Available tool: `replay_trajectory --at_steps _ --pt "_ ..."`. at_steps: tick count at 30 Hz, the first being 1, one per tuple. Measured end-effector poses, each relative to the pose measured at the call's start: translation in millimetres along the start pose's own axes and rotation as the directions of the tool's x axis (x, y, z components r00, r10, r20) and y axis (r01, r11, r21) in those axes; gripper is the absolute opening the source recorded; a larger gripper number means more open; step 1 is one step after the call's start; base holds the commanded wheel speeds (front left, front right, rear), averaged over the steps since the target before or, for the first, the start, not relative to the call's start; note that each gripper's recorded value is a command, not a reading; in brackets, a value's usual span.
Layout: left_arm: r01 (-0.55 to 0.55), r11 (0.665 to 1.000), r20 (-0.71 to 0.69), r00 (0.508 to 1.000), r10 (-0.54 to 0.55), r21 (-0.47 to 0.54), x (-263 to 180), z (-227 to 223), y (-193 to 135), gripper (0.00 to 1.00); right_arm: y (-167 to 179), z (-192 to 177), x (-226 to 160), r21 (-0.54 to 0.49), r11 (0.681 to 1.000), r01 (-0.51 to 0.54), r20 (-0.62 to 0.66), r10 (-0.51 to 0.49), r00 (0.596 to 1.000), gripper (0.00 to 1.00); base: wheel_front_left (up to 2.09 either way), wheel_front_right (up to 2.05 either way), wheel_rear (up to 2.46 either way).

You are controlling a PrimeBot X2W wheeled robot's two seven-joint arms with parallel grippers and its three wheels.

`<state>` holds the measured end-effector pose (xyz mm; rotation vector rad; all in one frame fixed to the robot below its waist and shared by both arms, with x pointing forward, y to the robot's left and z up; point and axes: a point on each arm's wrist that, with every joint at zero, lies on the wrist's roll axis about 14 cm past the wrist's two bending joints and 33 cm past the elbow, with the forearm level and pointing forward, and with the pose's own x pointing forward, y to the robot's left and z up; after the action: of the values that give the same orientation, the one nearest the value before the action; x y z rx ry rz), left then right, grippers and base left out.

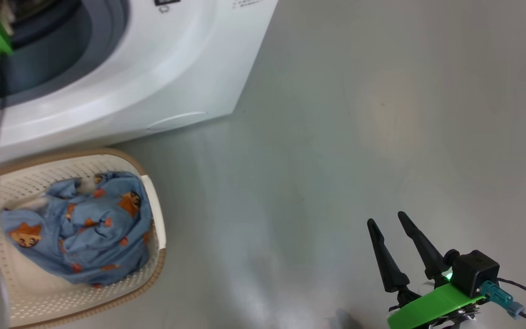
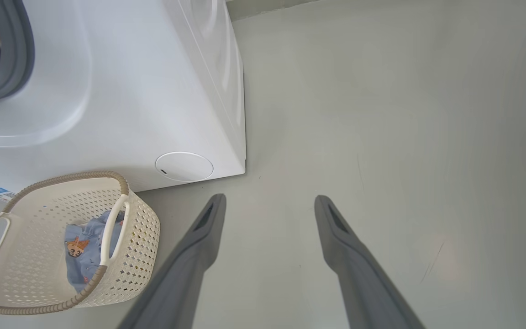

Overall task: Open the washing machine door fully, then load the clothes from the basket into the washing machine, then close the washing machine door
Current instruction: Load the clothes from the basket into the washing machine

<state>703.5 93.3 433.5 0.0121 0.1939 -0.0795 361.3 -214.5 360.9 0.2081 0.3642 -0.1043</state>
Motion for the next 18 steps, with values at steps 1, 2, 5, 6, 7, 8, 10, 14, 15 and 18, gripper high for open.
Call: replay_trajectory --at_steps 1,2,5,6,7,8,10,14,15,18 --pt "-0.003 1.0 -0.014 1.0 0.003 -0.008 -5.1 -4.4 0.7 1.0 0.8 2.4 -0.3 -0.002 1.0 -0.006 0.007 0.006 1.0 1.0 0.0 0.0 0.0" --pt "-0.007 1.0 -0.028 1.0 0.007 -0.018 -10.4 -8.6 1.2 1.0 1.5 4.8 -0.7 -0.004 1.0 -0.01 0.014 0.01 1.0 1.0 0.0 0.0 0.0" --pt "-0.01 1.0 -0.043 0.999 0.008 -0.027 -22.4 -11.0 0.9 1.0 3.9 9.2 -2.1 -0.003 1.0 -0.021 0.028 0.021 0.999 1.0 0.0 0.0 0.0" --pt "-0.009 1.0 -0.039 0.999 0.008 -0.028 -25.1 -8.6 0.2 1.0 4.9 10.2 -1.8 -0.002 1.0 -0.024 0.032 0.024 0.999 1.0 0.0 0.0 0.0" --pt "-0.007 1.0 -0.035 0.999 0.006 -0.03 -27.8 -6.3 -1.0 1.0 6.1 11.2 -0.9 -0.001 1.0 -0.029 0.035 0.029 0.999 1.0 0.0 0.0 0.0" --pt "-0.005 1.0 -0.032 0.999 0.004 -0.03 -30.4 -4.7 -1.7 1.0 7.6 12.0 0.2 0.0 0.999 -0.034 0.039 0.034 0.999 1.0 0.0 0.0 0.0" --pt "-0.007 0.999 -0.031 1.0 0.006 -0.032 -36.8 -4.9 -0.7 1.0 11.9 12.9 2.3 0.002 0.999 -0.048 0.043 0.048 0.998 1.0 0.0 0.0 0.0" --pt "-0.025 0.999 -0.033 0.999 0.025 -0.021 -50.8 -9.8 8.1 1.0 19.2 13.9 5.1 0.007 0.997 -0.071 0.048 0.07 0.996 1.0 0.0 0.0 0.0" --pt "-0.025 1.0 -0.031 0.999 0.025 -0.017 -53.7 -9.9 9.1 1.0 20.7 14.6 6.4 0.008 0.997 -0.076 0.051 0.075 0.996 1.0 0.0 0.0 0.0" --pt "-0.02 1.0 -0.016 1.0 0.02 -0.015 -59.4 -5.3 9.8 1.0 24.8 15.7 10.1 0.007 0.996 -0.089 0.055 0.089 0.994 1.0 0.0 0.0 0.0"
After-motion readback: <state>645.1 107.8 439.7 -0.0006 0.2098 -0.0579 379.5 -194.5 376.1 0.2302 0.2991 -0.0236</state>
